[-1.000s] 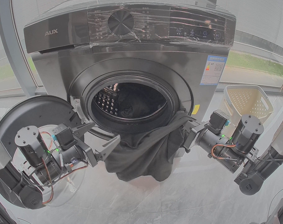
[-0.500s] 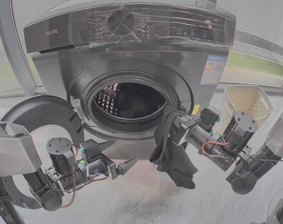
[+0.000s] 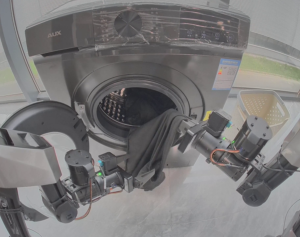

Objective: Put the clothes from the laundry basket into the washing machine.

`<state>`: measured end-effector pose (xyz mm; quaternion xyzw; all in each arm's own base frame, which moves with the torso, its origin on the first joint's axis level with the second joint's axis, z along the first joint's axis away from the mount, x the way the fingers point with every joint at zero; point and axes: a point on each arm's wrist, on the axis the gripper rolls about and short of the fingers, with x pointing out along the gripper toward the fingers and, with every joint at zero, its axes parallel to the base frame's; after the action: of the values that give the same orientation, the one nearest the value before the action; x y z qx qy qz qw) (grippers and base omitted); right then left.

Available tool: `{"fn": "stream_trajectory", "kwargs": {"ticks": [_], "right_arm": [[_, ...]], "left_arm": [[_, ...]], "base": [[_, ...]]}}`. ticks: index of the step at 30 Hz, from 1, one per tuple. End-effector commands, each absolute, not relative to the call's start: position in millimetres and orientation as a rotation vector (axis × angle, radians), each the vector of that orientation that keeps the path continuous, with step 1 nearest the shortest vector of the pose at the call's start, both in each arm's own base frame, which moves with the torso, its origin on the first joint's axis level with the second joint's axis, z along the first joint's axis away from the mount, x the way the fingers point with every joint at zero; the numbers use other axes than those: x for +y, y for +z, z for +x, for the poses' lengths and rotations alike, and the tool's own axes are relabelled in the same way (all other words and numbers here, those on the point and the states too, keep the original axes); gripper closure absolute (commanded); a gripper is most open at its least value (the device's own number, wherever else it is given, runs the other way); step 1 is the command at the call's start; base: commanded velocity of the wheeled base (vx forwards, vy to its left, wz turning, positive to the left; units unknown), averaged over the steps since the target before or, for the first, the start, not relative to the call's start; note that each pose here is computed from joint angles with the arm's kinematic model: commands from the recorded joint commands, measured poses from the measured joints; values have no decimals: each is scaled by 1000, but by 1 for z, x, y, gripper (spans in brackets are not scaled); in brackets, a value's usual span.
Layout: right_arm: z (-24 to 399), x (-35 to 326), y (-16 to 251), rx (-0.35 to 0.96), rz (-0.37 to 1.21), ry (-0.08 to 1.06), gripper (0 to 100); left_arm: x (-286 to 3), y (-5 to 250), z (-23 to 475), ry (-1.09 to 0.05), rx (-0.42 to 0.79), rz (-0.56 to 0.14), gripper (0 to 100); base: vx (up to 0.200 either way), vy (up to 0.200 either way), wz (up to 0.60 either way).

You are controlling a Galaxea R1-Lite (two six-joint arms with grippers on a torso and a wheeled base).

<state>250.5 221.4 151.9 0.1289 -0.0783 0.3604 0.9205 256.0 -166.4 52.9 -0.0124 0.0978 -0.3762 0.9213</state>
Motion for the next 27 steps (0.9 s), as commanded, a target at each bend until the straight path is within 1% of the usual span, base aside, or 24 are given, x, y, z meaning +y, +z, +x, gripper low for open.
{"fn": "stream_trajectory", "kwargs": {"ticks": [1, 9, 16, 22, 27], "right_arm": [[247, 227, 152, -162, 268, 758, 100], [245, 239, 151, -164, 273, 787, 100], [240, 244, 150, -161, 276, 804, 100], [235, 247, 152, -160, 279, 819, 100], [230, 250, 151, -157, 276, 834, 100]], "left_arm": [[-169, 46, 260, -771, 211, -24, 0], [-171, 44, 265, -758, 203, -23, 0], [-178, 32, 276, -754, 214, -21, 0], [-186, 28, 290, -755, 182, -32, 0], [-193, 20, 304, -750, 166, -38, 0]], "base": [[0, 0, 0], [0, 0, 0], [0, 0, 0], [0, 0, 0], [0, 0, 0]]}}
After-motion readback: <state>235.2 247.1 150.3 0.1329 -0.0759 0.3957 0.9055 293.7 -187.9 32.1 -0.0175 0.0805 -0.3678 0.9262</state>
